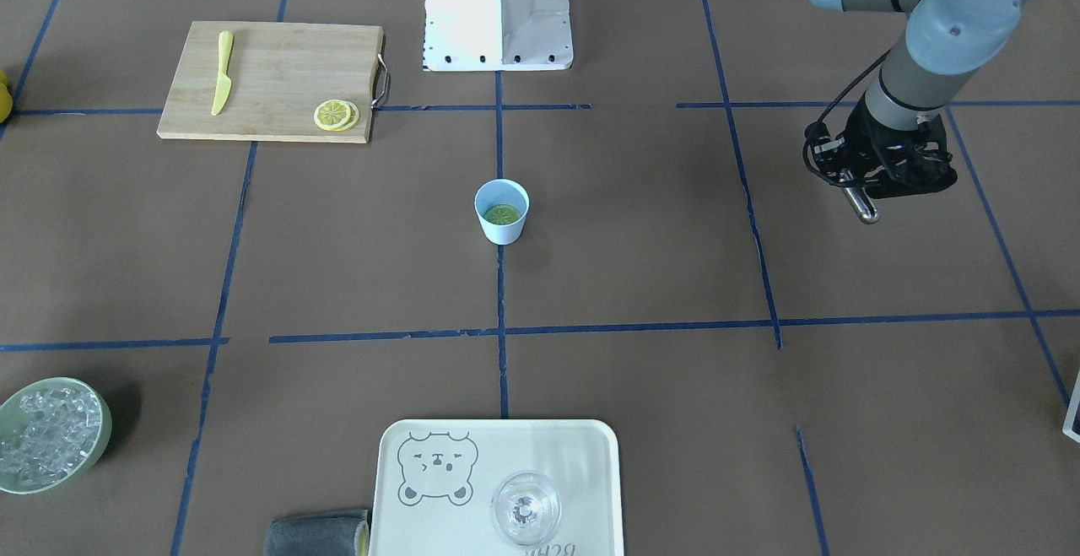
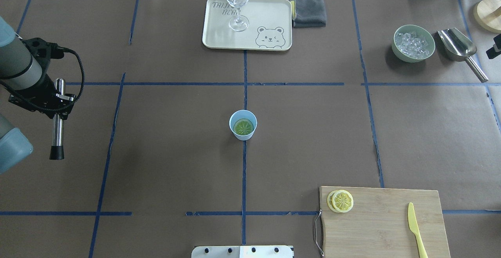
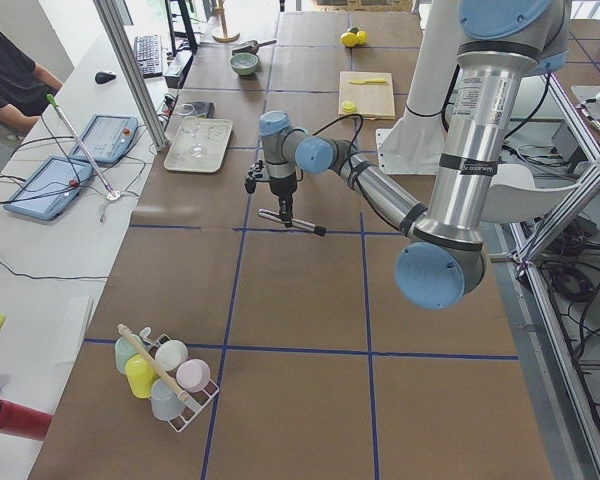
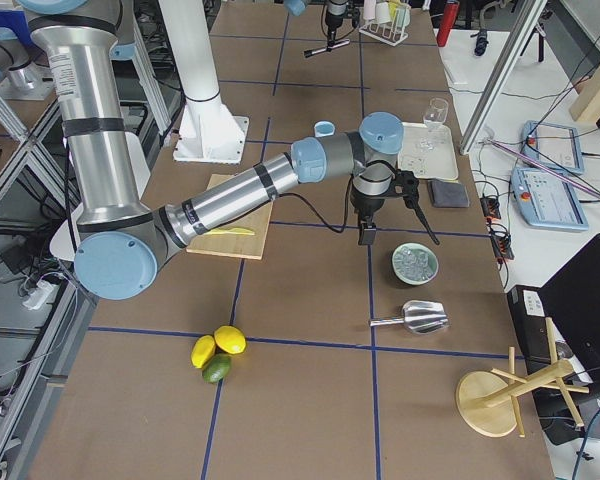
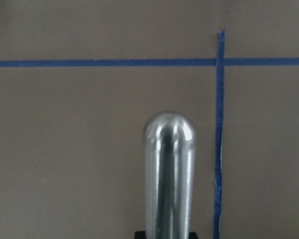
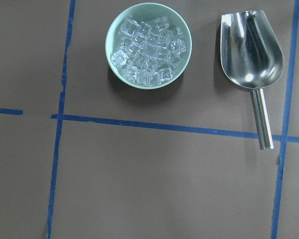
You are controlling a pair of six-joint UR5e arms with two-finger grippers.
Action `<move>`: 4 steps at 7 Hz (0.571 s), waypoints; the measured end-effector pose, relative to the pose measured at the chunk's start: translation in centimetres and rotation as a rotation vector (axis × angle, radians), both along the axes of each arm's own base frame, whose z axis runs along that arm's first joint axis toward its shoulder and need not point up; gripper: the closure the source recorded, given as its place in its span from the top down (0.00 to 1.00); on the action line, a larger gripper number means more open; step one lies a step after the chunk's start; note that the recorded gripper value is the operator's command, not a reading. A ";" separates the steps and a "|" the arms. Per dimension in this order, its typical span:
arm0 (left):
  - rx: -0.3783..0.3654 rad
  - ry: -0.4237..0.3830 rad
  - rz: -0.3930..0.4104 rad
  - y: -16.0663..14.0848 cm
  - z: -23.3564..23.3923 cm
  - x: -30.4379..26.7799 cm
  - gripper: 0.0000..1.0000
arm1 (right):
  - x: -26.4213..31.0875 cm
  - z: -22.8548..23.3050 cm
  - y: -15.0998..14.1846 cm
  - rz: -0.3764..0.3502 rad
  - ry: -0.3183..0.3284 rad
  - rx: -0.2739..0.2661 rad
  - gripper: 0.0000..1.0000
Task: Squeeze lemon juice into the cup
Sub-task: 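Lower the muddler onto the table and open the left gripper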
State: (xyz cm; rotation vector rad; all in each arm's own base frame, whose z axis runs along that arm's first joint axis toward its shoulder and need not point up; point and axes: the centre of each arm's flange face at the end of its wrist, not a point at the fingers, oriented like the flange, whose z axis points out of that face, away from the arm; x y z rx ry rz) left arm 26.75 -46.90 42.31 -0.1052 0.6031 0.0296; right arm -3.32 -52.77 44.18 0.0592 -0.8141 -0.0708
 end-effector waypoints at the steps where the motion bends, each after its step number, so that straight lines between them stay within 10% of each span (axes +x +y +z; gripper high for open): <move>1: -0.028 -0.022 0.016 -0.6 1.9 0.5 0.00 | 0.0 -0.1 0.0 0.000 0.000 0.005 1.00; 4: -0.150 0.049 0.115 -1.3 6.0 1.9 0.00 | 0.0 -0.2 -0.2 0.000 -0.004 0.034 1.00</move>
